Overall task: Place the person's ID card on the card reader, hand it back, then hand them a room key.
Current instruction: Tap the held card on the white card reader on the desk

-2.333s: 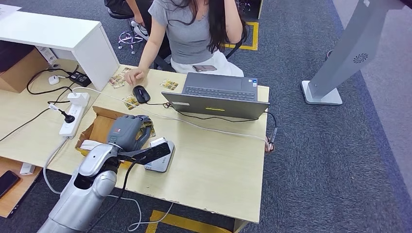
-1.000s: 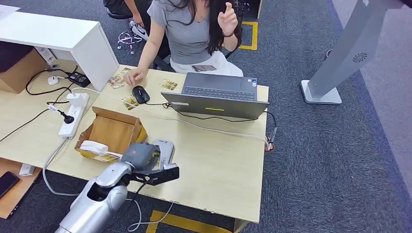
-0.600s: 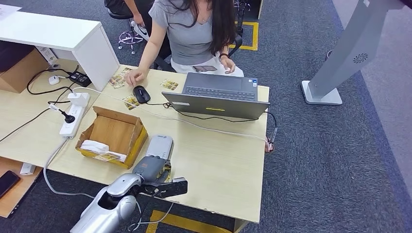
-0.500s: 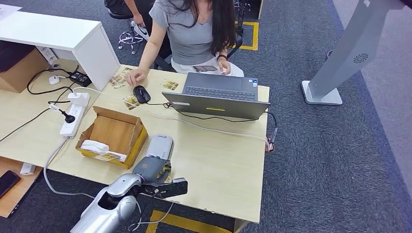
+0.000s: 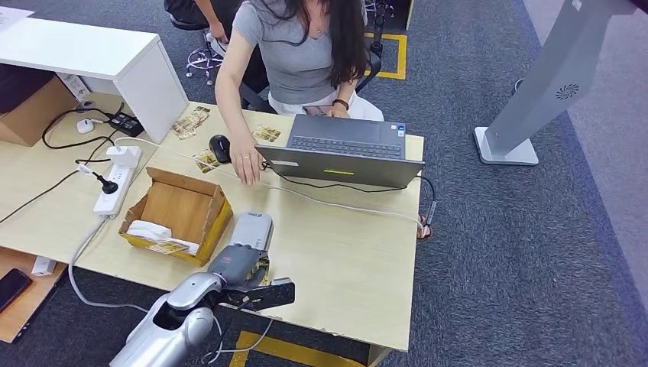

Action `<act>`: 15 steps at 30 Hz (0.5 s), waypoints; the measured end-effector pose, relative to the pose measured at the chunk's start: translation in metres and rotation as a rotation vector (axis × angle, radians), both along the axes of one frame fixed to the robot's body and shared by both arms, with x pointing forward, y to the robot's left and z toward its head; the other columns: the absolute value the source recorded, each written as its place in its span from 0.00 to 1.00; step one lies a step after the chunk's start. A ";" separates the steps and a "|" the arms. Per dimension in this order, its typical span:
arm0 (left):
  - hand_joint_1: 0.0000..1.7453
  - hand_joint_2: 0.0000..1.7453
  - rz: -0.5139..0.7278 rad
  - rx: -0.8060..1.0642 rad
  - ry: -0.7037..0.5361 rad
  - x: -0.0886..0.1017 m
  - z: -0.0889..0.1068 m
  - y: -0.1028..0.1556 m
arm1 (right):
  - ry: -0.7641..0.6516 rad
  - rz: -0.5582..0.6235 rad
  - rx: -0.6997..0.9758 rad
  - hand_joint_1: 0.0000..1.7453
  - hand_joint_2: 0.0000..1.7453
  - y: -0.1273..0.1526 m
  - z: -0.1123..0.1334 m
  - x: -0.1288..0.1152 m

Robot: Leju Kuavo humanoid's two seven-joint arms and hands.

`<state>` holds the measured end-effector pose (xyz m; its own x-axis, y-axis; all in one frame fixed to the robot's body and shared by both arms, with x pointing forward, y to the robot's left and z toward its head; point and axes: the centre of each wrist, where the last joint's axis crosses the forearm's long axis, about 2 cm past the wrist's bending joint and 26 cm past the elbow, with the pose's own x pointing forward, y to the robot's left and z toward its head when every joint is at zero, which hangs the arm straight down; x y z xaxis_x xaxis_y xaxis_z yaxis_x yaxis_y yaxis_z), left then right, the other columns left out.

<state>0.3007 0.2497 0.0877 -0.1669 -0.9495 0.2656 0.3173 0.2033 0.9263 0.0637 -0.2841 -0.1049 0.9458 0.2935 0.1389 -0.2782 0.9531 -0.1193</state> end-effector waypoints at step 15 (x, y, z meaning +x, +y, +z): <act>1.00 1.00 -0.130 -0.154 -0.320 0.024 0.116 -0.032 | -0.027 0.005 0.004 0.00 0.00 0.001 -0.001 -0.005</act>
<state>0.3243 0.2178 0.2042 -0.3813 -0.8680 0.3179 0.0487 0.3246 0.9446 0.0591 -0.2836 -0.1057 0.9403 0.2977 0.1652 -0.2799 0.9522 -0.1226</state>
